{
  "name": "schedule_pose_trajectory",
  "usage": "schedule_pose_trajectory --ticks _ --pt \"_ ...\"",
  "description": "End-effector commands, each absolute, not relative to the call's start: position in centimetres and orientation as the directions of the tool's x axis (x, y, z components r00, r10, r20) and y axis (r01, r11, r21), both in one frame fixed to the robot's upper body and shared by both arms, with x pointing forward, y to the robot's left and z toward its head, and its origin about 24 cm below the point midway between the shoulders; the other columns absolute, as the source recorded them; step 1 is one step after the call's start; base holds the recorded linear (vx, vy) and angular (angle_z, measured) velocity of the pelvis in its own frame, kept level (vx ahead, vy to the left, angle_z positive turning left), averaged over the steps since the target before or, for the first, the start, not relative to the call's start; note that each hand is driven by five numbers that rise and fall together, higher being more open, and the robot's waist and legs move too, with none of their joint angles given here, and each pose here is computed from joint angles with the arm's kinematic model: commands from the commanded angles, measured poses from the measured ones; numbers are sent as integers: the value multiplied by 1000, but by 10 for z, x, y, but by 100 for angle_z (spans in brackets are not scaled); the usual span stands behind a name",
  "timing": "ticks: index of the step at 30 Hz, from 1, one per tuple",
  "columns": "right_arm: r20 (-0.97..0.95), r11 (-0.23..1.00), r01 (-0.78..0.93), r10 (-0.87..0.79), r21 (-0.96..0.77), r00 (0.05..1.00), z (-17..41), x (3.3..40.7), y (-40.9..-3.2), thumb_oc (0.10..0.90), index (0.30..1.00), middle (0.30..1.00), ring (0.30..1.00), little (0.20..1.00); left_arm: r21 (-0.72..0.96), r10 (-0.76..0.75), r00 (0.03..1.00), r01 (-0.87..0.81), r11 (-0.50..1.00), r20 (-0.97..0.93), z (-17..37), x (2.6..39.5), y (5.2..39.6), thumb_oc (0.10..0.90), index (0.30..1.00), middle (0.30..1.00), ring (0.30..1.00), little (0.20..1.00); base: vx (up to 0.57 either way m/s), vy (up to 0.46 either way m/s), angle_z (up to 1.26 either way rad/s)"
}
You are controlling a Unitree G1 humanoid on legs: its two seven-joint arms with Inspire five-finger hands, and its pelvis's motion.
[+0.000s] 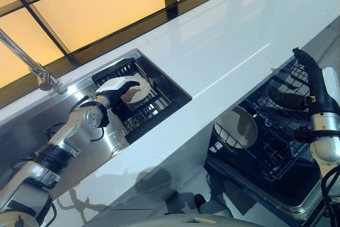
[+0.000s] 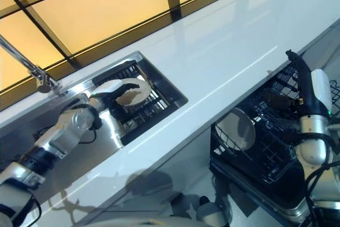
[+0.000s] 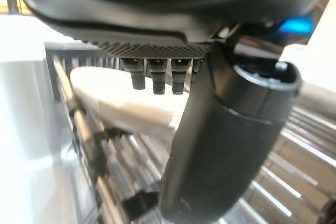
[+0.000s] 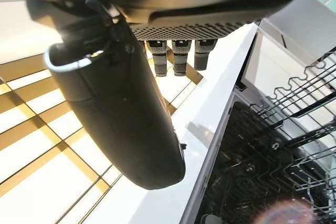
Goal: Pick up plates and place into dishwasher.
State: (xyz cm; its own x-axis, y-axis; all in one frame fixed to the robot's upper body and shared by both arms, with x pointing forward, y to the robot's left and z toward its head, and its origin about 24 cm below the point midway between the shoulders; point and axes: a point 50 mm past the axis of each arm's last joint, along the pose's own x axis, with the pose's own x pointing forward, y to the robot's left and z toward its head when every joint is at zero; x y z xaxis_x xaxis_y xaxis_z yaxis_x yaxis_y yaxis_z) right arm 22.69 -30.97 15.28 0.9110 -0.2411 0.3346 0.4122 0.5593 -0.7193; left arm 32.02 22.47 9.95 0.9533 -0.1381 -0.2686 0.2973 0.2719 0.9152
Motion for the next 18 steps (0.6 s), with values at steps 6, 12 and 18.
schedule_pose_trajectory --ticks 6,12,18 --pt "559 536 510 -84 -673 825 213 236 -295 800 900 900 900 900 985 -89 995 56 166 -41 162 351 224 800 900 900 900 900 2 2 -1" --pt "547 538 487 -56 -688 835 213 237 -292 800 900 900 900 900 991 -79 997 -6 132 17 161 353 227 800 900 900 900 900 0 0 0" --pt "529 542 452 -15 -708 848 211 238 -290 800 900 900 900 900 988 -63 986 -155 -1 155 156 358 240 800 900 900 900 900 8 1 -2"
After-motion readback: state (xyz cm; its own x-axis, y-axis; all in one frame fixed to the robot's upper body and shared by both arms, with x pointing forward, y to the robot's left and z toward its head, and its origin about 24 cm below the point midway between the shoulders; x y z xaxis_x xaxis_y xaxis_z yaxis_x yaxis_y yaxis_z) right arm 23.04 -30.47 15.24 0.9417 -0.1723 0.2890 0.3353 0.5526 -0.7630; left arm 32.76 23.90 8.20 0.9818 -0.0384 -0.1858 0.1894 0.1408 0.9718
